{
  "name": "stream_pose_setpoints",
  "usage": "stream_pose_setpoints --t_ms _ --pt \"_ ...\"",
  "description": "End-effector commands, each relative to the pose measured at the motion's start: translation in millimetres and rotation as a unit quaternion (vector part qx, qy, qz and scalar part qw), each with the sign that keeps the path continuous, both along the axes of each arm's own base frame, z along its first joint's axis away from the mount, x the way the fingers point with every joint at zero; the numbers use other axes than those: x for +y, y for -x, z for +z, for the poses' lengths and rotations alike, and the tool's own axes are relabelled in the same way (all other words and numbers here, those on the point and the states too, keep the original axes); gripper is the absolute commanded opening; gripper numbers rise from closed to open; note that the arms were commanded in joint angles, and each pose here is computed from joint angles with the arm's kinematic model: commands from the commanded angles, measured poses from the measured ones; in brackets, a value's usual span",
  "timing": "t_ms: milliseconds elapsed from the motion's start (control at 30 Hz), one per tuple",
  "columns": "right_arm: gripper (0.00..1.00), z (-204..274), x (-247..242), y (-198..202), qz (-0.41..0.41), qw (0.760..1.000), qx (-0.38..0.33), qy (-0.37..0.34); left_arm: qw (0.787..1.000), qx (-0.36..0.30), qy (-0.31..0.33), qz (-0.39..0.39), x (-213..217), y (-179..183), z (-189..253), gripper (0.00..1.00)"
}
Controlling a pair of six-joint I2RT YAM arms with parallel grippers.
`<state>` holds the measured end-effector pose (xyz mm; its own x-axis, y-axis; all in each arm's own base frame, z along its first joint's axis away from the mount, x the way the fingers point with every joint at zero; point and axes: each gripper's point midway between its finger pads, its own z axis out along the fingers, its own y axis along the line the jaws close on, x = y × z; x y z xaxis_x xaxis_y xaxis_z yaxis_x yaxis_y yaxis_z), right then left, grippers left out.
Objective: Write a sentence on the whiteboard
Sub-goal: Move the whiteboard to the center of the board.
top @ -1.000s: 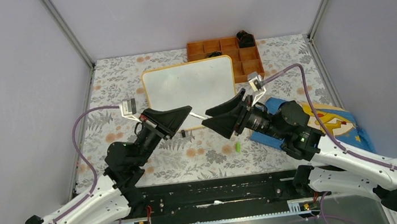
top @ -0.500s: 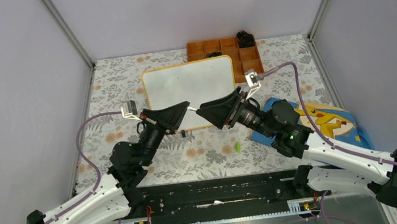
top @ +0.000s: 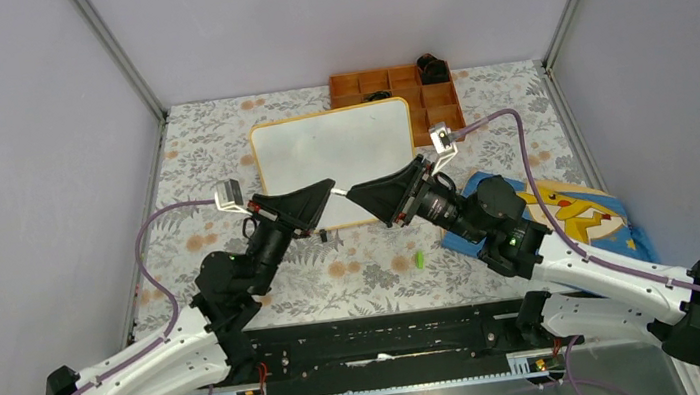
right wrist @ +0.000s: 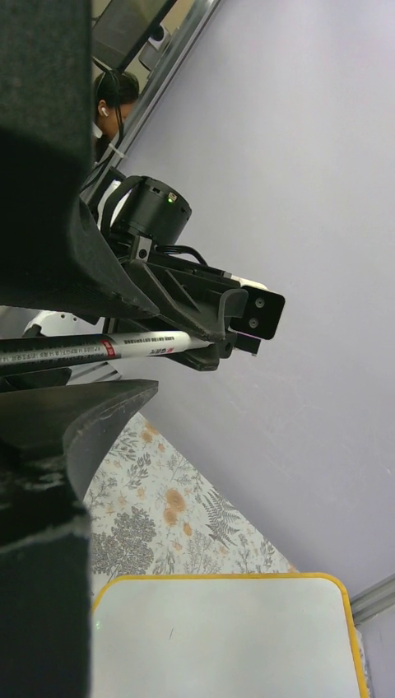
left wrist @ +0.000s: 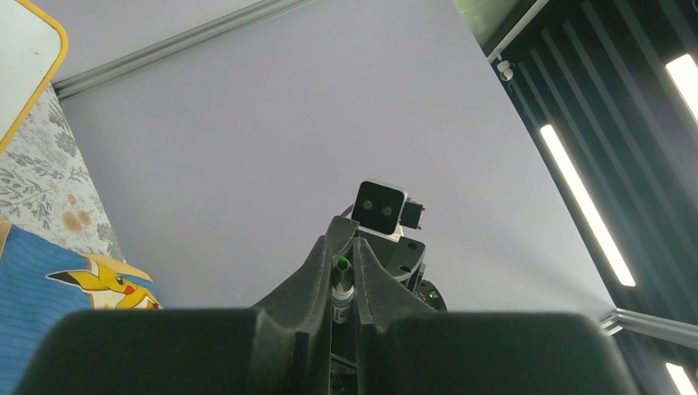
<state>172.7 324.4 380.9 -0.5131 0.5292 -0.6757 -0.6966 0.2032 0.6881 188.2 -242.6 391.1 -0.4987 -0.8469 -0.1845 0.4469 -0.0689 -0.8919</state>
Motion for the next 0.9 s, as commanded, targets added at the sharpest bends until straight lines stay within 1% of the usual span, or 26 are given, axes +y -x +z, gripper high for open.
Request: stream_pose_setpoints --t_ms 0,200,467,700,767,867 --pt "0.39 34.7 -9.3 0.7 -0.012 0.999 -0.023 -0.041 0.999 -0.011 0.023 0.027 9.4 -2.0 16.6 0.00" --pt "0.36 35.3 -8.7 -1.5 -0.017 0.999 -0.025 -0.043 0.999 -0.001 0.025 0.035 9.8 -4.4 12.4 0.00" --pt "0.35 32.7 -6.8 -4.4 -0.019 0.999 -0.023 -0.042 0.999 0.010 0.027 0.040 10.2 -6.0 7.1 0.00" --pt "0.31 31.3 -5.4 -4.5 -0.018 0.999 -0.021 -0.042 0.999 0.012 0.025 0.039 9.1 -5.7 5.0 0.00" --pt "0.31 30.3 -5.3 -4.8 -0.018 0.999 -0.020 -0.042 0.999 0.015 0.025 0.038 8.5 -5.4 3.1 0.00" --pt "0.34 30.0 -4.9 -4.8 -0.018 0.999 -0.019 -0.044 0.999 0.017 0.025 0.037 8.1 -4.7 1.3 0.00"
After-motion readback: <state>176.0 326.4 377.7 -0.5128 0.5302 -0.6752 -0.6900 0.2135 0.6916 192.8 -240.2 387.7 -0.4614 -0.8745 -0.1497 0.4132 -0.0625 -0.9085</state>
